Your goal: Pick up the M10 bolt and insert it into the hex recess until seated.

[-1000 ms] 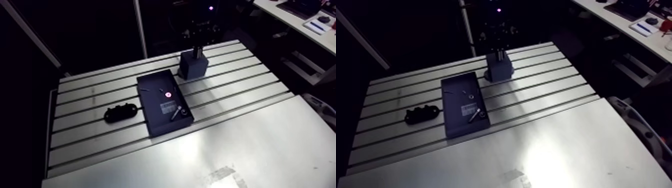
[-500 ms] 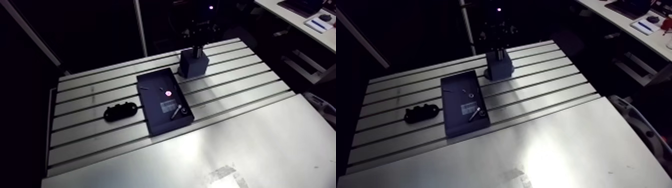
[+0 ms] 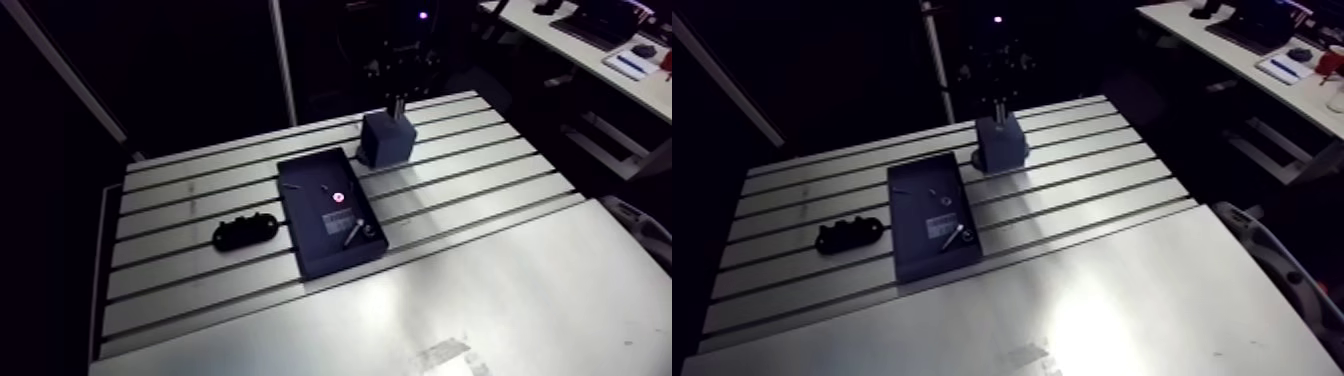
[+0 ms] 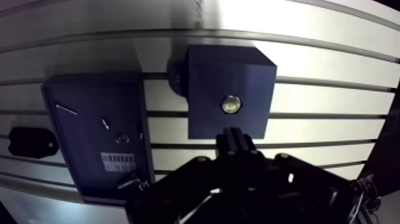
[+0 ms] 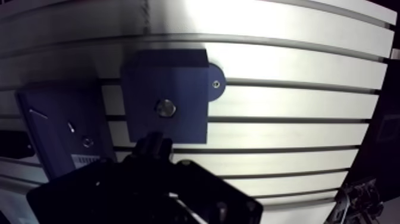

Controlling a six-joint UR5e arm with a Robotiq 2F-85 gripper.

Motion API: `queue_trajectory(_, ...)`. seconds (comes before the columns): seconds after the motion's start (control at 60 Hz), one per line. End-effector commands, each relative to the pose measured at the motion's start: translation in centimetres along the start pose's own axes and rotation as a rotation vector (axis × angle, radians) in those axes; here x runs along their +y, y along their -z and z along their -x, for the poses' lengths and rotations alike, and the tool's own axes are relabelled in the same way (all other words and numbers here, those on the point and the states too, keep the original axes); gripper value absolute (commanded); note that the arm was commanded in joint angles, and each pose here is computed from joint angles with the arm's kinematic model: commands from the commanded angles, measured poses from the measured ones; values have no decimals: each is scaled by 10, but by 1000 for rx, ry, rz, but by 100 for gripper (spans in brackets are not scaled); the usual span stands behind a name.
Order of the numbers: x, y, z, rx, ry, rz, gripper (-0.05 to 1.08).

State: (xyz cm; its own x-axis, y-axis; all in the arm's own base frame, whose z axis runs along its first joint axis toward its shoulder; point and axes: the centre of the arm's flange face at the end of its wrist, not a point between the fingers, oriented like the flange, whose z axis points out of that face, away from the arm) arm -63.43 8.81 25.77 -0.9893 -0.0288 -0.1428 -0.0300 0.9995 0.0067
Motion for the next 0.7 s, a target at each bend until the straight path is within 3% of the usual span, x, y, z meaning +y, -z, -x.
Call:
queue_trajectory(0.017,-4,33,16,10,-1,5,107)
queue_trajectory(0.067,-4,39,18,17,-2,8,103)
queue_trajectory(0.083,-4,43,20,21,-4,11,80)
queue_trajectory(0.1,-4,43,20,21,-4,11,80)
queue_trajectory(0.117,-5,48,23,21,-4,13,39)
queue_trajectory(0.133,-5,48,23,21,-4,13,39)
queue_trajectory(0.15,-5,53,26,14,-2,13,3)
queue_trajectory(0.217,-9,61,32,8,0,6,0)
queue_trajectory(0.4,-9,117,47,51,-21,30,0)
queue_trajectory(0.533,-16,155,61,11,-61,3,0)
queue_trajectory(0.567,-29,167,66,-11,-76,-5,0)
queue_trajectory(0.617,-42,175,68,-12,-69,-4,0)
queue_trajectory(0.7,-82,195,73,3,-37,11,0)
